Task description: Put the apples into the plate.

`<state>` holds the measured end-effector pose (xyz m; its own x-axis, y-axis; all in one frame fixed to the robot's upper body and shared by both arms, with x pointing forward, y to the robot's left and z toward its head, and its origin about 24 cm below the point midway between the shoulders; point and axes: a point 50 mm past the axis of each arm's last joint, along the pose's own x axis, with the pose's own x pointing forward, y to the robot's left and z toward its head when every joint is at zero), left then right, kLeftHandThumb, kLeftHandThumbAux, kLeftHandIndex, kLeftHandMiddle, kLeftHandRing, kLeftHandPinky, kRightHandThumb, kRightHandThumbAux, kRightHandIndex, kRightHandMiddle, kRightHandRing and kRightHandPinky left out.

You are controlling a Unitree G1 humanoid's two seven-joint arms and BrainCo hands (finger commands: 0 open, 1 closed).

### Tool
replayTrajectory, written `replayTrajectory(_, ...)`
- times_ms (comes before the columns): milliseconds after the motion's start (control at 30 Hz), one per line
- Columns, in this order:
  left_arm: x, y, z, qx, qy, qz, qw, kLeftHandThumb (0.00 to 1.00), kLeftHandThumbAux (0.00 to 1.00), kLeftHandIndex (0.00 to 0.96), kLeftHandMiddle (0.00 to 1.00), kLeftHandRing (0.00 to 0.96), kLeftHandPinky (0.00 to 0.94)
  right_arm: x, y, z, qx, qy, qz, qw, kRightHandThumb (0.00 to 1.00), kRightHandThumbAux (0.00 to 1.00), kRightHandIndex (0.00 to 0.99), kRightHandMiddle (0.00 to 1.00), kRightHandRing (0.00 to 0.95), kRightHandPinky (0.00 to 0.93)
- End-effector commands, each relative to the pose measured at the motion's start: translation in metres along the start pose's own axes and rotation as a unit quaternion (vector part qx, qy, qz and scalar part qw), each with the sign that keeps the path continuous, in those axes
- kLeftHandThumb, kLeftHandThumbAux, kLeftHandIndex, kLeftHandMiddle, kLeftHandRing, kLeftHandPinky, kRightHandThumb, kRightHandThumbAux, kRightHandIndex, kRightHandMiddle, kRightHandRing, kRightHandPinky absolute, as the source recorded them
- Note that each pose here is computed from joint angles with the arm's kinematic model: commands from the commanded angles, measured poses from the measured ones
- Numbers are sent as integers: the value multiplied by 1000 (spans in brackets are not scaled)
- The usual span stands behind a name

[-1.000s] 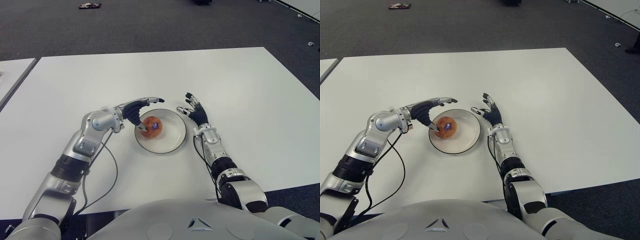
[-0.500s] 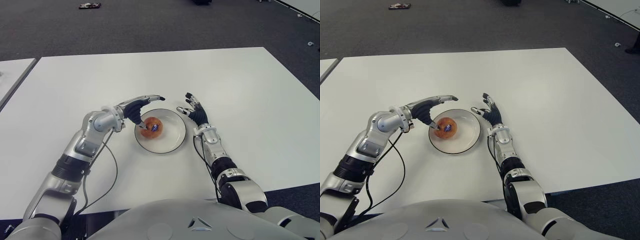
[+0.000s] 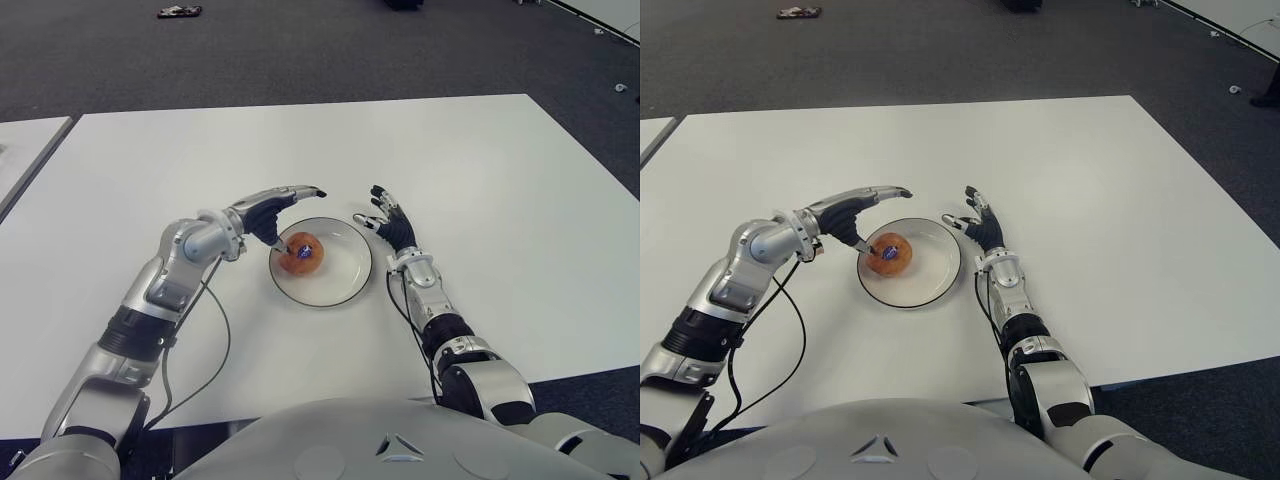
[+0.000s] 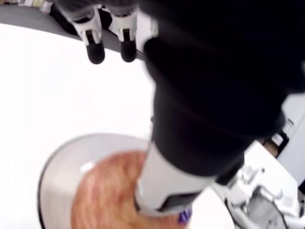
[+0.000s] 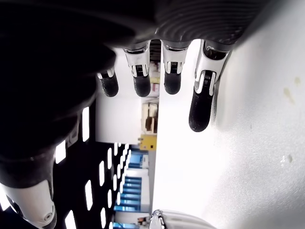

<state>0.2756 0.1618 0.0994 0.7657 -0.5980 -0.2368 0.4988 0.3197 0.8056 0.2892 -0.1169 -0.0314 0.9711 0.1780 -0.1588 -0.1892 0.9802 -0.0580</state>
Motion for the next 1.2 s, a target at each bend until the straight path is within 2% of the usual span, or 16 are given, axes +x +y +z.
replayTrajectory(33, -8, 30, -5, -56, 4, 85, 995, 0, 433, 0, 0, 0, 0, -18, 4, -35, 9, 88, 7, 996, 82, 693, 8, 25, 58, 132)
replayTrajectory(133, -9, 33, -7, -131, -23, 147, 980, 0, 424, 0, 0, 0, 0, -18, 4, -35, 8, 88, 8, 996, 84, 695, 9, 28, 62, 135)
replayTrajectory(233, -7, 32, -14, -175, -35, 189, 966, 0, 413, 0, 0, 0, 0, -18, 4, -35, 8, 88, 8, 996, 86, 697, 10, 29, 64, 134)
replayTrajectory(400, 1, 24, -36, -253, -34, 280, 925, 0, 360, 0, 0, 0, 0, -18, 5, -35, 9, 86, 9, 996, 86, 696, 9, 29, 63, 126)
replayTrajectory(667, 1, 23, -39, -298, -37, 361, 883, 0, 314, 0, 0, 0, 0, -19, 7, -35, 8, 83, 10, 996, 91, 687, 6, 32, 68, 141)
replayTrajectory(833, 1, 17, -48, -341, -17, 385, 857, 0, 288, 0, 0, 0, 0, -19, 7, -35, 8, 84, 11, 996, 98, 689, 9, 39, 77, 148)
replayTrajectory(1000, -1, 13, -62, -393, 42, 399, 827, 0, 253, 0, 0, 0, 0, -20, 7, -36, 9, 84, 12, 996, 95, 692, 9, 39, 75, 139)
replayTrajectory(1200, -3, 10, -66, -423, 63, 408, 807, 0, 222, 0, 0, 0, 0, -21, 7, -36, 9, 83, 10, 996, 89, 701, 4, 32, 63, 116)
